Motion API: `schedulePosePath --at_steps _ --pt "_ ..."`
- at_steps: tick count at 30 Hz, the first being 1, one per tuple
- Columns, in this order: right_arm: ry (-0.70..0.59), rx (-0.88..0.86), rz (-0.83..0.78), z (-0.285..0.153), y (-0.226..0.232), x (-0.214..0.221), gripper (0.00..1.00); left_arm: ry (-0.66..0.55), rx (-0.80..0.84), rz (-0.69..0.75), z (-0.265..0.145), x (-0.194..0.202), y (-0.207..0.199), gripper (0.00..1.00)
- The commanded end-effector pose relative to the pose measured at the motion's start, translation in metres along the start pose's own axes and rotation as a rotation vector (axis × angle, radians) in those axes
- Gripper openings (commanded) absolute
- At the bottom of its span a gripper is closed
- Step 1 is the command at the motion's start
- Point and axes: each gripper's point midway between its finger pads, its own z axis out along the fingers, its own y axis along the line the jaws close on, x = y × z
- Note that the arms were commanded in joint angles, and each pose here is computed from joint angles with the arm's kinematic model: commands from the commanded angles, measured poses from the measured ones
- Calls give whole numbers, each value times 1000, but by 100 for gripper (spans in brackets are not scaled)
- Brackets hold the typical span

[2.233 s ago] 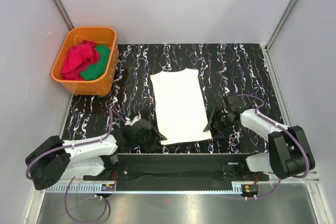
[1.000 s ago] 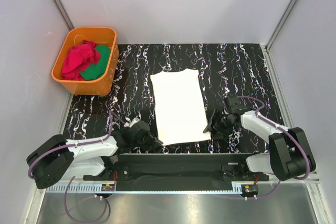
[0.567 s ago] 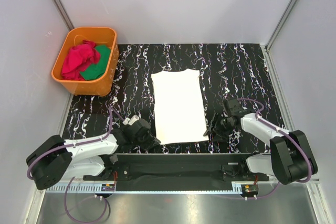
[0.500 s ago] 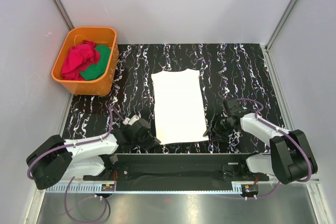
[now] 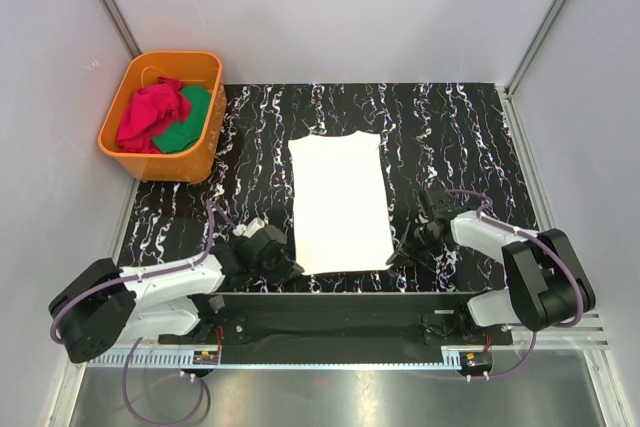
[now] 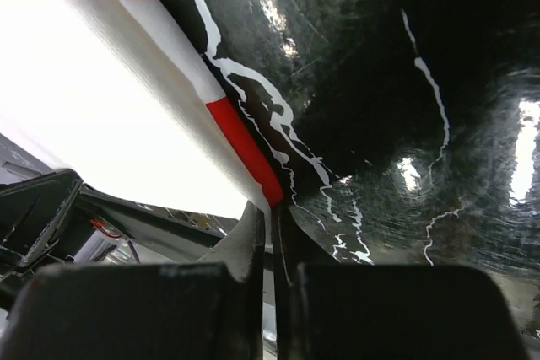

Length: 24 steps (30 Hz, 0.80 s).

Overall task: Fold and stack the t-shirts
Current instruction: Fold the tshirt

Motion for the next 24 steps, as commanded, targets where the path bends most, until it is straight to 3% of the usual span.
schedulePosePath --at_steps 1,4,12,24 --pt "-47 51 -35 7 -14 -5 0 -90 -229 86 -1 -18 65 0" --pt "-56 20 -78 -4 -5 0 0 -96 -188 134 -5 -21 53 0" --pt "-51 -113 -194 -33 18 22 0 -10 -92 437 -27 9 23 0" --pt "29 -122 -323 -58 18 83 0 -2 -17 565 -82 57 24 0"
